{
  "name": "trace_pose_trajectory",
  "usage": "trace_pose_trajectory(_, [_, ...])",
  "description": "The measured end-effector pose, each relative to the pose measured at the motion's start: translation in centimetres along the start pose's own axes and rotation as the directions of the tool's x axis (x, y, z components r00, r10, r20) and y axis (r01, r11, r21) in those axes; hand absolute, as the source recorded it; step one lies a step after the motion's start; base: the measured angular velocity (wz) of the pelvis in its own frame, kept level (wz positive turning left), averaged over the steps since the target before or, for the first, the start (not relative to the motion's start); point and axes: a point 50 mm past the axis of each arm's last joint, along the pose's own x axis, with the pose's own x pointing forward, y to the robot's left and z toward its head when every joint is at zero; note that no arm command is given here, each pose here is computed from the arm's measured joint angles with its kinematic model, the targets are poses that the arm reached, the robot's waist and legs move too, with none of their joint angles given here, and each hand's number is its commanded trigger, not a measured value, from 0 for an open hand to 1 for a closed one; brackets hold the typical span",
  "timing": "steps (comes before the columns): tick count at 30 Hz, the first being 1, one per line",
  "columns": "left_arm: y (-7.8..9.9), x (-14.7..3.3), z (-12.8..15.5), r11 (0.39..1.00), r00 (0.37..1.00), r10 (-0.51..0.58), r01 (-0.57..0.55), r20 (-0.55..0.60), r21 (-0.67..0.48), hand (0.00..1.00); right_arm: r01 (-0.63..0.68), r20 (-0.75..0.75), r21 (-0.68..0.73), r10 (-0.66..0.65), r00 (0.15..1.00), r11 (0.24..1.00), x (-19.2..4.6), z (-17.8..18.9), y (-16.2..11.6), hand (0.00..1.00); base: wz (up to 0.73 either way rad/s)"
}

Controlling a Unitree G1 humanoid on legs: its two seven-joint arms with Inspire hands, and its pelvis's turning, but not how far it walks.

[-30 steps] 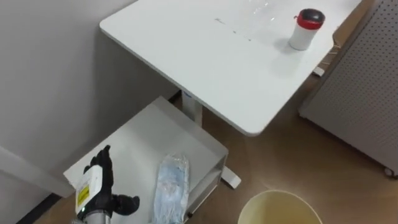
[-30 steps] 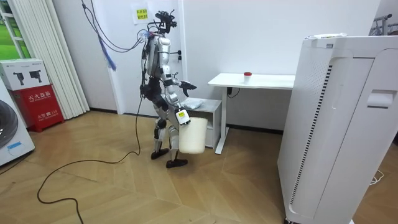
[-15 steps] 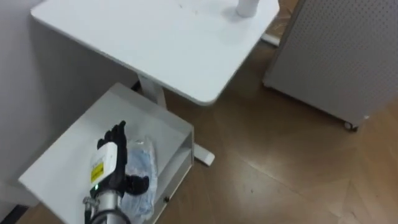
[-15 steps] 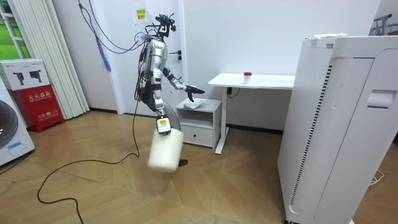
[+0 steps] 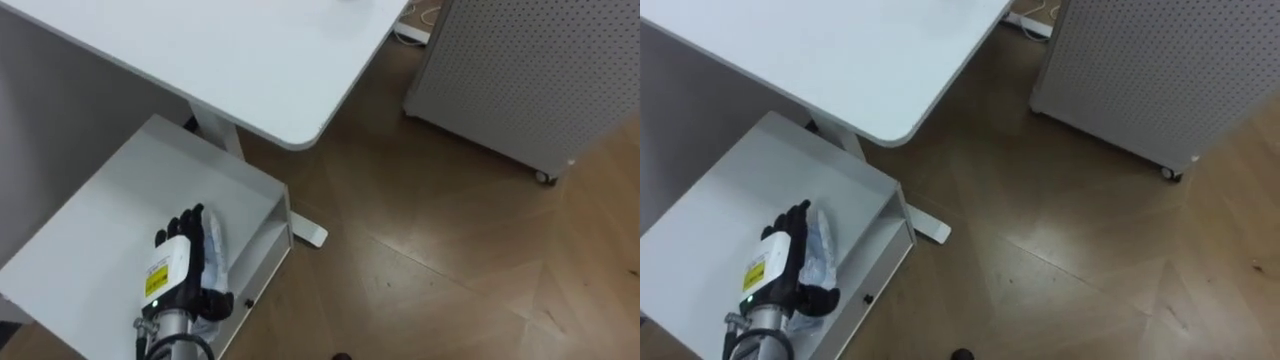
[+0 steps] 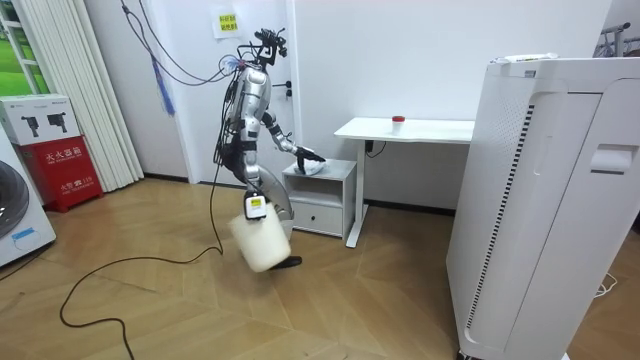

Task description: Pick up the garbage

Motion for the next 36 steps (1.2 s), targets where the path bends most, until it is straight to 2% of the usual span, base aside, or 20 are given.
trace_pose_trajectory(7, [0.5,0.0,-2.4,0.992,0.995,-0.056,0.065,-0.085,0.106,0.0,-0.009,-0.021,0.005,0.01,1.0,1.0,0.0,-0.1,0.2,1.0,-0.01])
trace_pose_trajectory(12, [0.7,0.0,-3.0,0.986,0.991,-0.071,0.087,-0.109,0.143,0.0,-0.018,-0.027,0.005,0.018,0.999,1.0,0.0,-0.1,0.4,1.0,0.0])
trace_pose_trajectory(13, [0.7,0.0,-3.0,0.985,0.991,-0.072,0.088,-0.114,0.147,0.09,-0.018,-0.03,0.005,0.018,0.999,1.0,0.0,-0.1,0.4,1.0,0.0])
trace_pose_trajectory(14, [0.7,0.0,-3.1,0.985,0.991,-0.072,0.089,-0.115,0.148,0.73,-0.018,-0.032,0.005,0.019,0.999,1.0,0.0,-0.1,0.4,1.0,0.0])
trace_pose_trajectory(15, [0.7,0.0,-3.1,0.985,0.99,-0.073,0.09,-0.117,0.15,1.0,-0.02,-0.036,0.004,0.02,0.999,1.0,0.0,-0.2,0.4,1.0,0.0])
trace_pose_trajectory(22, [1.3,0.4,-3.1,0.984,0.991,-0.051,0.07,-0.121,0.164,1.0,-0.042,-0.053,0.004,0.042,0.998,0.999,0.0,-0.3,0.5,1.0,0.0])
trace_pose_trajectory(25, [1.2,0.4,-2.6,0.985,0.995,-0.046,0.06,-0.088,0.163,1.0,-0.038,-0.054,0.005,0.038,0.998,0.999,0.0,-0.2,0.4,1.0,0.11])
trace_pose_trajectory(31, [2.0,0.7,-3.3,0.979,0.993,-0.024,0.047,-0.119,0.198,1.0,-0.035,-0.044,0.004,0.035,0.998,0.999,0.1,0.2,0.5,1.0,-0.01])
trace_pose_trajectory(36, [1.6,0.3,-3.6,0.979,0.99,-0.034,0.061,-0.139,0.195,1.0,-0.007,0.003,0.006,0.007,1.0,1.0,0.2,1.4,0.4,1.0,-0.01])
